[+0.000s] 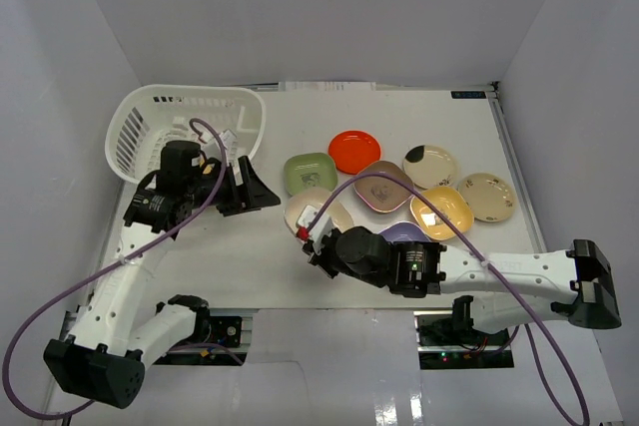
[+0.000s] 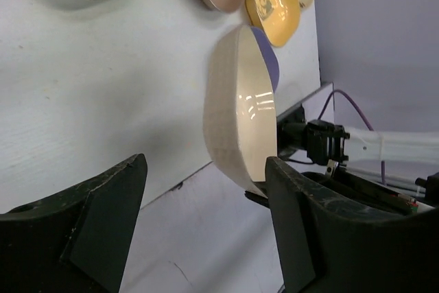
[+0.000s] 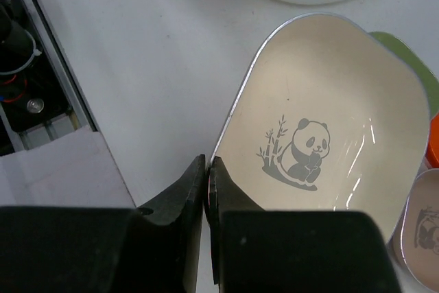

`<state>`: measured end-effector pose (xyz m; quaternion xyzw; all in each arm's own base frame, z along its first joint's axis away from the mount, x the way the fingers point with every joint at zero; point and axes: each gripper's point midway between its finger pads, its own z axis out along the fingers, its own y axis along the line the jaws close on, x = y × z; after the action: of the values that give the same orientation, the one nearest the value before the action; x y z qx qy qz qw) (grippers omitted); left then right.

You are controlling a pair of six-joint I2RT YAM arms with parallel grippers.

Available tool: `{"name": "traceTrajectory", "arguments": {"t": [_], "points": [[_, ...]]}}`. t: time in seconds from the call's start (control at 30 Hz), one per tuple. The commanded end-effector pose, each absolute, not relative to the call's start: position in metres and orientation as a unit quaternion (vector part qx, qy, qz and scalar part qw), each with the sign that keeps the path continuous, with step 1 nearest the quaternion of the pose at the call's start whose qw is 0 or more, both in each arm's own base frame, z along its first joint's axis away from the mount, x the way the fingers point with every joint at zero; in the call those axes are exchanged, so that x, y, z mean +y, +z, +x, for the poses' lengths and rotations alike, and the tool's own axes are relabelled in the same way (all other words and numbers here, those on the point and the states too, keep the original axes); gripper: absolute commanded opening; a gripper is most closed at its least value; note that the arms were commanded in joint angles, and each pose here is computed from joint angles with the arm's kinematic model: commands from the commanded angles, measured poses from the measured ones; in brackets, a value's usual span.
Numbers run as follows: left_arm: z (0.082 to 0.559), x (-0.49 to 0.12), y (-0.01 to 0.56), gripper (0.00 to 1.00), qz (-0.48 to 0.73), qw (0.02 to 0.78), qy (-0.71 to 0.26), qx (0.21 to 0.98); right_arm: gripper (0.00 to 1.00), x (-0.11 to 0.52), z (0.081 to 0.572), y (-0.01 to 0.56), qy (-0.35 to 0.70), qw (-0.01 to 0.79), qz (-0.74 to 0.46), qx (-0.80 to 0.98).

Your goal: Place the plates into the plastic bin on the countertop

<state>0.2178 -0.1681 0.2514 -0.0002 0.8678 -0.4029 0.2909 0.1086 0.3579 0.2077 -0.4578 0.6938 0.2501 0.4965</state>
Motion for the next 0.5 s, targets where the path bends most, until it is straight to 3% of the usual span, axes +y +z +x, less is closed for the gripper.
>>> {"name": "traceTrajectory", "arguments": {"t": [0.0,0.13,0.47], "points": [[0.198,-0.193,0.263,0.81,0.031,0.270,-0.446,0.853,0.08,0.371,0.097,0.228,0.266,0.494,-0.506,0.655],[0.199,-0.209,0.261,0.82,0.042,0.267,-0.449,0.852,0.08,0.376,0.098,0.223,0.256,0.488,-0.511,0.660],[0.213,-0.210,0.210,0.56,0.053,0.249,-0.369,0.894,0.08,0.371,0.106,0.220,0.227,0.494,-0.510,0.667]]}}
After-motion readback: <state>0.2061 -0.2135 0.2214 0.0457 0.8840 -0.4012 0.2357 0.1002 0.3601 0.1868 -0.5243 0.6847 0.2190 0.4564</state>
